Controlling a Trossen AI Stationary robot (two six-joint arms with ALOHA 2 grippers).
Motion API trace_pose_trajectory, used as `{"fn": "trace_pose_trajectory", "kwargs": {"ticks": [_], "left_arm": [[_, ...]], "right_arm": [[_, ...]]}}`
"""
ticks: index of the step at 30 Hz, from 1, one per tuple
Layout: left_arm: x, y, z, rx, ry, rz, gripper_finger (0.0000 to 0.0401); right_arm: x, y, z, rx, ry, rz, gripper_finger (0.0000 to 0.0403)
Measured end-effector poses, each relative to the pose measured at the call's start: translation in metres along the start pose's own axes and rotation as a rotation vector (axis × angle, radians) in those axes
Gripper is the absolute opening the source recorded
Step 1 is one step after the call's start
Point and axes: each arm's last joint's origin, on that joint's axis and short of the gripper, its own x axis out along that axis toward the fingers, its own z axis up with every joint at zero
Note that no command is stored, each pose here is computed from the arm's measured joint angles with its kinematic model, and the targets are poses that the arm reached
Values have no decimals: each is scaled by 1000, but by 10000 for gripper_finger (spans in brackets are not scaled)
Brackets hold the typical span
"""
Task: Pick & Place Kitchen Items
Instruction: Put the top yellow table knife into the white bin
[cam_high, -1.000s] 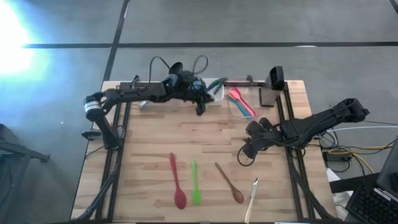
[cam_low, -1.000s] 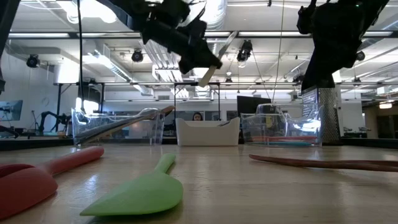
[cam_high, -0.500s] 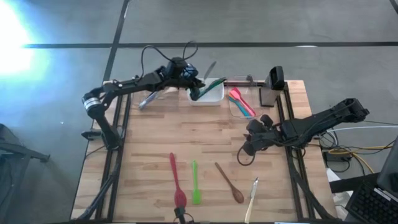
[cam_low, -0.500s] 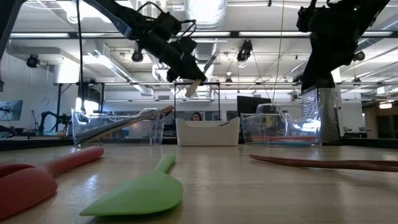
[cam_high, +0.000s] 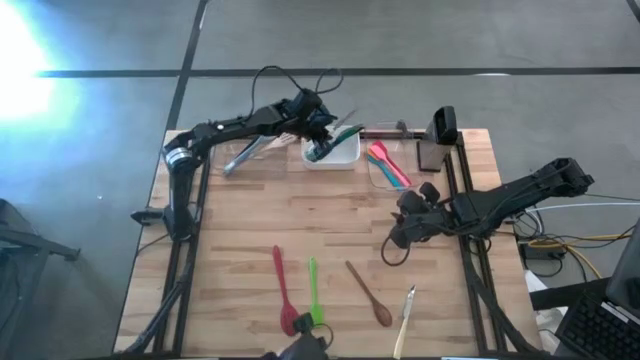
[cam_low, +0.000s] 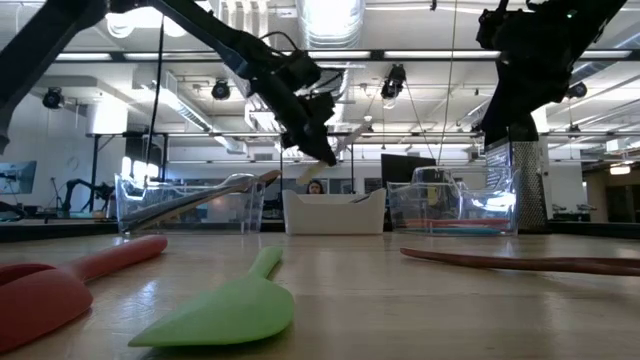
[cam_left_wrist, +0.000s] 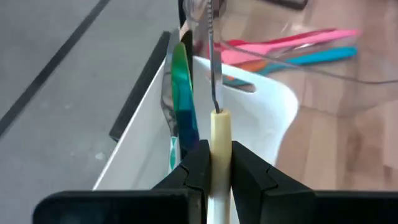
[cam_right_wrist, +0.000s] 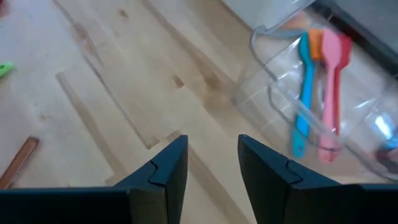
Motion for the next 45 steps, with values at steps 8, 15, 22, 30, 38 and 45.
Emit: {"fn": "trace_pose_trajectory", "kwargs": {"ticks": [8, 15, 22, 30, 38, 45], "left_arm": [[26, 3, -15, 21, 70, -4, 44], [35, 6, -19, 20, 68, 1, 44], [35, 6, -18, 20, 64, 3, 44], [42, 10, -22, 11, 54, 8, 44], [58, 22, -34, -54, 93, 19, 44], [66, 21, -38, -44, 99, -4, 44]], "right_arm": [[0, -2, 3, -25, -94, -90, 119], [0, -3, 4, -43, -123, -117, 113], [0, -3, 5, -34, -154, -132, 114], [-1, 3, 11, -8, -215, -101, 113], [-1, 3, 11, -1, -213, -98, 102], [-1, 3, 11, -1, -212, -97, 95]]}}
